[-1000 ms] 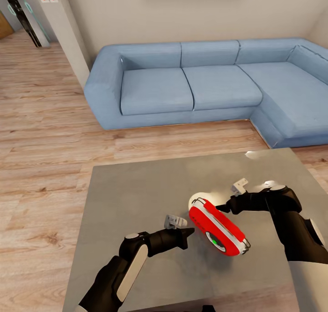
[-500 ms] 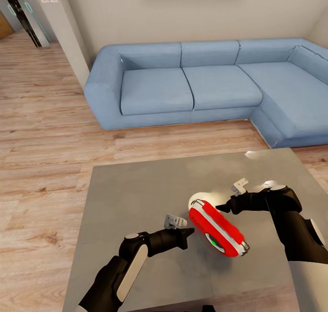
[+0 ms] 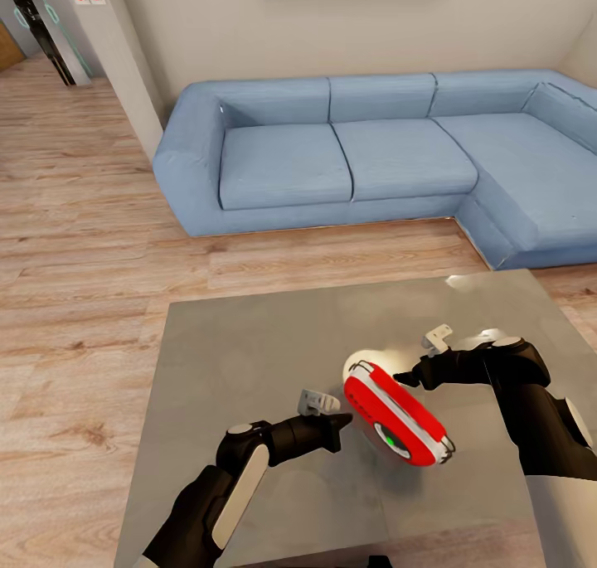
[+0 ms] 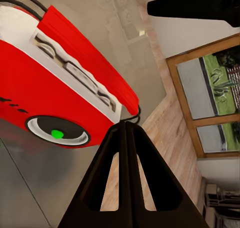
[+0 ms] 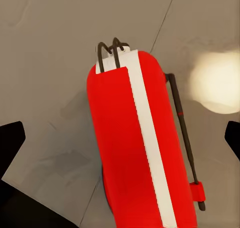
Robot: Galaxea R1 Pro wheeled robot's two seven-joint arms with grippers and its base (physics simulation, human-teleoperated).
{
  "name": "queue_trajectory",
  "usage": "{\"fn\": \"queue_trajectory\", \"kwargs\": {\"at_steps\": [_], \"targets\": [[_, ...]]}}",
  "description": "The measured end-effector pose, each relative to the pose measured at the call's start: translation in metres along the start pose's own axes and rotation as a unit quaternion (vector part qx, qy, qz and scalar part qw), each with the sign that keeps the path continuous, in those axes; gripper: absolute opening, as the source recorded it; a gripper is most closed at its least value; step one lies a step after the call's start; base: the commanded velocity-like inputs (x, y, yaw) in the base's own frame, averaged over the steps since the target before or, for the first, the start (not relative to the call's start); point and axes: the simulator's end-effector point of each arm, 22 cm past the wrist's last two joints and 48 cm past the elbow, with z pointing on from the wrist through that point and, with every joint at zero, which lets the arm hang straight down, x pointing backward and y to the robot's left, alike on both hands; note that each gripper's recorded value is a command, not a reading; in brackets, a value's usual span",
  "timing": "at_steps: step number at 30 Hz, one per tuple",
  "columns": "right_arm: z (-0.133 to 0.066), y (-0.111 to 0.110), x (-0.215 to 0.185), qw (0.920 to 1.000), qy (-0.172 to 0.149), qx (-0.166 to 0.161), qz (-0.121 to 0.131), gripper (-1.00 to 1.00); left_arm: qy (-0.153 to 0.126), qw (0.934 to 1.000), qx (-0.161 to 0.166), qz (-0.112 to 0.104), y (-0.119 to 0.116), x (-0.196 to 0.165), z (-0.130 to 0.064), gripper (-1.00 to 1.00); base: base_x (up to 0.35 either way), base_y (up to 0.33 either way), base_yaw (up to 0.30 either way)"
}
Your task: Turn on the radio receiver that's on the table in the living room.
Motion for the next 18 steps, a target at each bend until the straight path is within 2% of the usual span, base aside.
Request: {"fn": "queue_trajectory", "kwargs": {"at_steps": [6, 18], "targets": [[0.000, 0.000, 0.000, 1.0000, 0.000, 0.000, 0.000, 1.00, -0.002, 1.0000, 0.000, 0.002, -0.001, -0.002, 0.000, -1.00, -0.104, 0.002, 0.000], [-0.001, -0.001, 0.000, 1.0000, -0.001, 0.001, 0.000, 1.00, -0.010, 0.9999, -0.002, 0.011, -0.004, -0.011, -0.002, -1.00, -0.329, 0.000, 0.000]]}}
